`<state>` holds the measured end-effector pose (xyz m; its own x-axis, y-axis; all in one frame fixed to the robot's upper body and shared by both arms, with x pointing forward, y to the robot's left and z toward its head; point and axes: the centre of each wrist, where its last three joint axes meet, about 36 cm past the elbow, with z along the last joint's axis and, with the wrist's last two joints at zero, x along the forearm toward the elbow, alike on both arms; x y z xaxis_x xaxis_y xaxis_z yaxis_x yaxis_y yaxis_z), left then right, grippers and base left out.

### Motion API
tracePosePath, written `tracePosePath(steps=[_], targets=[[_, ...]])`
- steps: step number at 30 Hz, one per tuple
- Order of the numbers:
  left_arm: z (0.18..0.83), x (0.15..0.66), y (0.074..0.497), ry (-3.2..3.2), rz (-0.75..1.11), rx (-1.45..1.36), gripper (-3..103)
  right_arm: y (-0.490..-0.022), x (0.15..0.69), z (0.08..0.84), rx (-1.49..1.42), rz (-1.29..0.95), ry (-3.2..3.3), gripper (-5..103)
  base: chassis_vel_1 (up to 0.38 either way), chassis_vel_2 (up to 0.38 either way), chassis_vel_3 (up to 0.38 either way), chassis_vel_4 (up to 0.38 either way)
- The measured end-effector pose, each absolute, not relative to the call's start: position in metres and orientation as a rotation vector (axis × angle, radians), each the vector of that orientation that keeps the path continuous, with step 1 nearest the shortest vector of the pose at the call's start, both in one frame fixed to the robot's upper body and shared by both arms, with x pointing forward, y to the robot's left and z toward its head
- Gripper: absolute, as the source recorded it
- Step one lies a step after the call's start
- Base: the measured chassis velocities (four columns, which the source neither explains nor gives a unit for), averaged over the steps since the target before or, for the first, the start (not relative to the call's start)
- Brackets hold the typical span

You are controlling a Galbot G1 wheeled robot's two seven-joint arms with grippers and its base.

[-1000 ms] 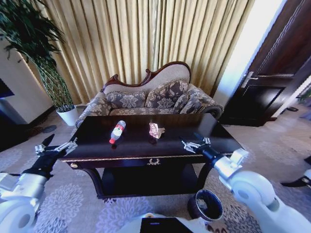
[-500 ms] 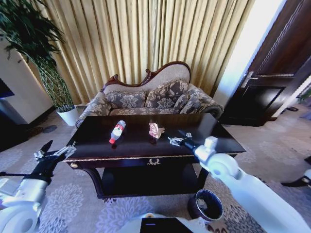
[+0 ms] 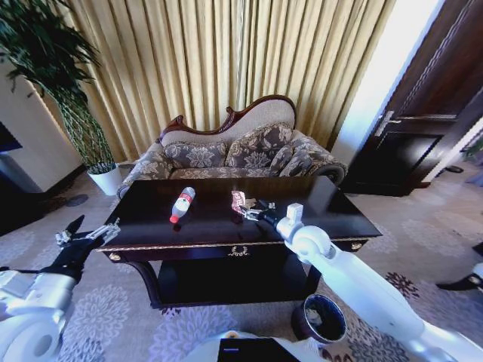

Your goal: Move to the front of the table and place the trash on the table into the trash bin.

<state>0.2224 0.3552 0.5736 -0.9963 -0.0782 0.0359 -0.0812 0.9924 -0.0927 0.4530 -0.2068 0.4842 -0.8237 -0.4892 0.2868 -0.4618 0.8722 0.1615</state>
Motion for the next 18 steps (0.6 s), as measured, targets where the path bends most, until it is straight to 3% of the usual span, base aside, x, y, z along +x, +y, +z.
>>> tracePosePath(steps=[14,18], targets=[[0.573,0.221,0.356,-3.101,0.142,0.124,100,-0.184,0.477,0.476,0.711,-0.118,-2.713,102,0.000,0.000,0.000,0.000],[0.573,0.221,0.356,-3.103,0.145,0.125,100,-0.183,0.482,0.471,0.702,-0.119,-2.723,90,0.000,0.000,0.000,0.000]])
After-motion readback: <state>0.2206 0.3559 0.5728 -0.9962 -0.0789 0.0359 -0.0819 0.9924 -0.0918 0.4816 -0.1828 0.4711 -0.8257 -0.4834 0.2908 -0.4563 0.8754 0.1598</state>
